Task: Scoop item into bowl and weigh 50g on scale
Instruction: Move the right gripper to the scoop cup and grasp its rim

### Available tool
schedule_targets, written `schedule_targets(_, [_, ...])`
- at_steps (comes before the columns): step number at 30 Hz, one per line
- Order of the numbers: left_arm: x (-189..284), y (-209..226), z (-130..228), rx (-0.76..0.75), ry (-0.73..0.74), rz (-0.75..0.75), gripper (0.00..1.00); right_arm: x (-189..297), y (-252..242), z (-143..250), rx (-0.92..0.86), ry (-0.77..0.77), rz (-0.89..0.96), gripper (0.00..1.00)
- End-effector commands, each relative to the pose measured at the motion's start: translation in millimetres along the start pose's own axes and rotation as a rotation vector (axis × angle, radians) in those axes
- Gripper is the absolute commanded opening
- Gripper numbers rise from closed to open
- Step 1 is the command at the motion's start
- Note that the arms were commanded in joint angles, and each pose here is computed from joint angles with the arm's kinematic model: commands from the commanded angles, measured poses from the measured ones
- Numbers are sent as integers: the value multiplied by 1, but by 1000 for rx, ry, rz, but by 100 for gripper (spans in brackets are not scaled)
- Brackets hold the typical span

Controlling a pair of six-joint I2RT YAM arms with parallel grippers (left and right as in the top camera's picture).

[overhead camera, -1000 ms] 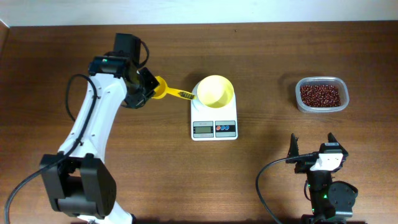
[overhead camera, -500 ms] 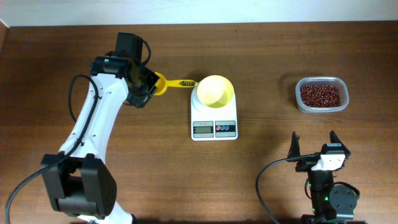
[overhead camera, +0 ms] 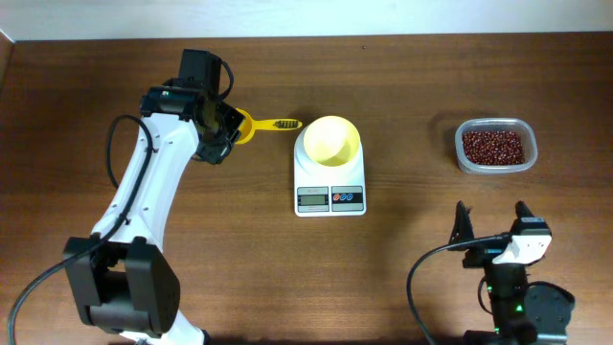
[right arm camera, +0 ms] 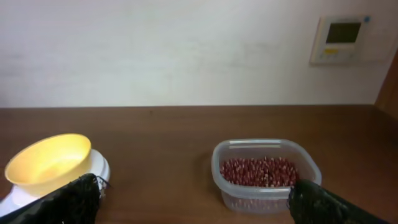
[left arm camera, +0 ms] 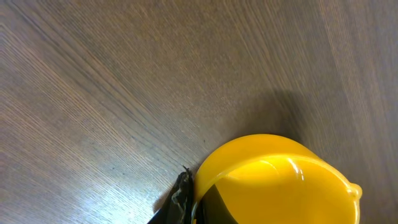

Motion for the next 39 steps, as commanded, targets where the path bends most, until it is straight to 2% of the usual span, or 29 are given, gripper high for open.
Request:
schedule_targets(1, [14, -4, -2, 7, -38, 31, 0, -4, 11, -25, -14, 25, -113, 99])
schedule_targets(4, [14, -4, -2, 7, -39, 31, 0, -17, 19, -40, -36, 145, -205, 99])
schedule_targets(7, [14, -4, -2, 7, -39, 31, 0, -45, 22, -50, -94, 386, -247, 99])
schedule_targets(9, [14, -5, -2, 7, -39, 32, 0, -72, 31, -56, -161, 519, -374, 99])
schedule_targets(10, [14, -5, -2, 7, -38, 32, 0, -93, 38, -60, -282, 586, -473, 99])
schedule_targets(12, [14, -5, -2, 7, -38, 32, 0, -117, 42, -59, -471, 675, -501, 99])
schedule_targets(15, [14, -6, 1, 10, -6, 51, 0, -157, 47, -43, -857, 849, -523, 99])
schedule_targets(17, [14, -8, 4, 9, 38, 76, 0, -175, 48, -28, -984, 912, -526, 99])
schedule_targets(19, [15, -11, 6, 8, 53, 98, 0, -186, 55, -19, -1020, 930, -539, 99])
schedule_targets(25, [15, -32, 31, -60, 60, 154, 0, -194, 102, -30, -890, 851, -728, 99])
schedule_targets(30, [17, -58, 71, -121, 84, 224, 0, -194, 104, -30, -885, 849, -737, 99])
schedule_targets(35, [20, -77, 101, -105, 102, 288, 3, -194, 104, -30, -882, 851, -737, 99])
schedule_targets(39, [23, -85, 122, -84, 120, 313, 2, -194, 104, -30, -882, 849, -736, 99])
Point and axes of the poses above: each gripper's point midway between its finger pads, its own x axis back along the fingers, its own y axis along the line the jaws close on, z = x × y, the point moved 9 cm from there along x, back along the fingers, and after that the axes turned 2 degrees about -x, right-handed, at the moved point
